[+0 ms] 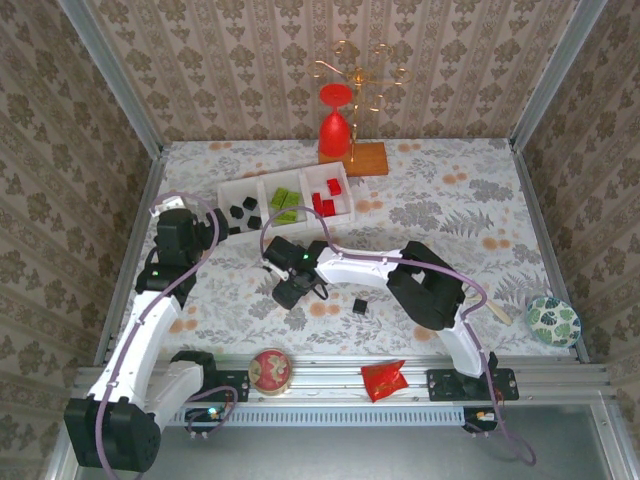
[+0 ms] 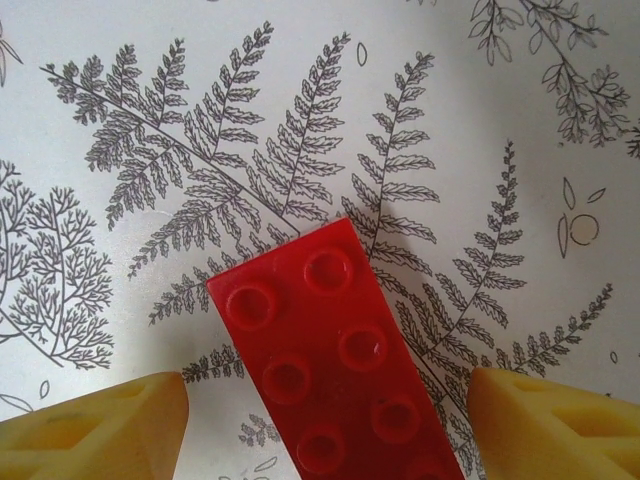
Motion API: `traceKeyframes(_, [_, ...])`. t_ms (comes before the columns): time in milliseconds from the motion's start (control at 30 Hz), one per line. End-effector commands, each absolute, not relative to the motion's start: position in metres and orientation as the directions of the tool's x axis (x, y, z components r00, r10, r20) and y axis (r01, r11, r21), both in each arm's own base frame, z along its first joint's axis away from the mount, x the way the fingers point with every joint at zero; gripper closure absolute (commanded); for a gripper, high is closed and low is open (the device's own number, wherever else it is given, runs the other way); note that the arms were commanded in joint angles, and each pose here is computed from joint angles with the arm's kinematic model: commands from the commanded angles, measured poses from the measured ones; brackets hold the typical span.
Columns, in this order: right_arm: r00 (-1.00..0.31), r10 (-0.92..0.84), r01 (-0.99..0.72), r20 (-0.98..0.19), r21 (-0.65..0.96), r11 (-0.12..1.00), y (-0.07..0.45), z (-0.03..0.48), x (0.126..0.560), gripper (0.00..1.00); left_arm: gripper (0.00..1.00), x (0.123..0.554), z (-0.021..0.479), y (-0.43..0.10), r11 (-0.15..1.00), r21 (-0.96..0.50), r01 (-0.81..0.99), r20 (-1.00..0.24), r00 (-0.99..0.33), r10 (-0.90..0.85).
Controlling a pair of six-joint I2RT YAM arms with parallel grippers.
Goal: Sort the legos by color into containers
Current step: Pick up the lego from the center of the table.
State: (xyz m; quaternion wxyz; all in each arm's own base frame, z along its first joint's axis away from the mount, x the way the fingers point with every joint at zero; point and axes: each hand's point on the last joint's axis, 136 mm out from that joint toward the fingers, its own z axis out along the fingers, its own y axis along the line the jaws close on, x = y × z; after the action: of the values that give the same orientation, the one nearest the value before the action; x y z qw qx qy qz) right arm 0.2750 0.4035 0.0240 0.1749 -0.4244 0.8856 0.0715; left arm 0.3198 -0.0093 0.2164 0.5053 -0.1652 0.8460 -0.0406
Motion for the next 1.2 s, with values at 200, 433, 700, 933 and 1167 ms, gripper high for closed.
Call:
traceKeyframes(200, [-0.572, -0.758, -0.794, -0.315, -0.02, 0.607, 0.402, 0.012, 0.265, 0.29, 0.0, 0.321, 0.207, -0.009, 0.935, -0.254, -0.248, -0.823, -0.453, -0.344])
traceKeyframes(433, [-0.577, -0.759, -0.795, -0.302, -0.003, 0.606, 0.402, 0.009, 0.258, 0.36, 0.0, 0.325, 0.206, -0.01, 0.935, -0.26, -0.242, -0.819, -0.458, -0.346])
traceKeyframes(700, [-0.588, -0.752, -0.78, -0.297, -0.038, 0.625, 0.396, 0.011, 0.259, 0.46, 0.0, 0.326, 0.204, -0.011, 0.935, -0.261, -0.24, -0.815, -0.465, -0.347])
traceKeyframes(933, [-0.608, -0.731, -0.75, -0.31, -0.077, 0.657, 0.389, 0.014, 0.265, 0.55, 0.0, 0.327, 0.201, -0.011, 0.935, -0.26, -0.239, -0.81, -0.473, -0.346])
traceKeyframes(1167, [-0.629, -0.706, -0.716, -0.326, -0.112, 0.689, 0.383, 0.018, 0.272, 0.61, 0.0, 0.326, 0.2, -0.011, 0.935, -0.259, -0.241, -0.808, -0.476, -0.347])
